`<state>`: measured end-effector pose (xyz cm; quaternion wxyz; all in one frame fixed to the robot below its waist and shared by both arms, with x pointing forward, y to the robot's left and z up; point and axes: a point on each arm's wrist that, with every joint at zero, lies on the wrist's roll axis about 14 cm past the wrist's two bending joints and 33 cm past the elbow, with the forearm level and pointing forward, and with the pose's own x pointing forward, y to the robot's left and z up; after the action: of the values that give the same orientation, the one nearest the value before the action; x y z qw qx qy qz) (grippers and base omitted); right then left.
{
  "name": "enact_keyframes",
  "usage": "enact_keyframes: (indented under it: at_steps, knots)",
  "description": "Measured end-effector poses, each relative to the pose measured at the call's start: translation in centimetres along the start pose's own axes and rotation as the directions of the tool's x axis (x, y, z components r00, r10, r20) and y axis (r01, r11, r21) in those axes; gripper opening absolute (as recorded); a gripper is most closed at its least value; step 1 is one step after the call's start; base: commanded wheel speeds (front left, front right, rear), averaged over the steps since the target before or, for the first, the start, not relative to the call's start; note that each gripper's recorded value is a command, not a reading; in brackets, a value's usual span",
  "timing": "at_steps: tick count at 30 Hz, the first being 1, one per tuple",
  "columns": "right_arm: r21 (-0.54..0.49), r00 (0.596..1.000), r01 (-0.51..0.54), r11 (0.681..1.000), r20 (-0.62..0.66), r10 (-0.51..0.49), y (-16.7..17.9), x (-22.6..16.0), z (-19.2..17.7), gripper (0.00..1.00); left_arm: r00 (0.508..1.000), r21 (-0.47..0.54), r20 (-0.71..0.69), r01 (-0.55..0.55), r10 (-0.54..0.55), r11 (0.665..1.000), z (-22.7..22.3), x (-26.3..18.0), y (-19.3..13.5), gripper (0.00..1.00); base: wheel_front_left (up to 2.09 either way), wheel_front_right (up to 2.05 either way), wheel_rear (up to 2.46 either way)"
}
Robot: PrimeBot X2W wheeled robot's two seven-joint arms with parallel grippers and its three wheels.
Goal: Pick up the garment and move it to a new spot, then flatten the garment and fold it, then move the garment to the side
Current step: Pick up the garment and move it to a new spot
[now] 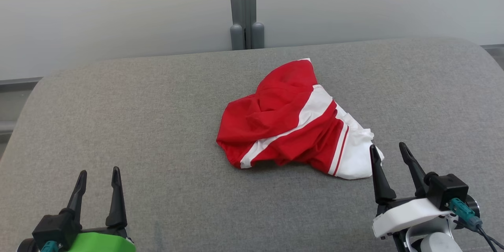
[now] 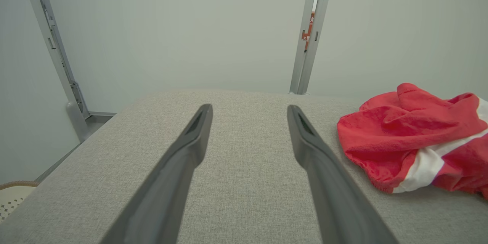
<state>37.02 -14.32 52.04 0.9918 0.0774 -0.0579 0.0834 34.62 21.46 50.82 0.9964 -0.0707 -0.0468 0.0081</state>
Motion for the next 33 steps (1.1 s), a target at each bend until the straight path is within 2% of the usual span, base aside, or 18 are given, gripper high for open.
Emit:
enact_keyframes:
  at_steps: [28,33]
  knots:
    - [0.007,1.0,-0.001,1.0,-0.024,0.002,0.1,-0.1,-0.8,1.0,1.0,0.011,-0.012,-0.004,0.005,1.0,-0.4,0.0,0.4,1.0,0.0,0.0,0.0]
    - [0.007,1.0,0.005,1.0,-0.03,-0.005,-0.1,-0.2,-1.0,1.0,0.999,0.012,-0.027,0.021,-0.021,1.0,-0.8,0.2,-0.4,1.0,0.0,0.0,0.0]
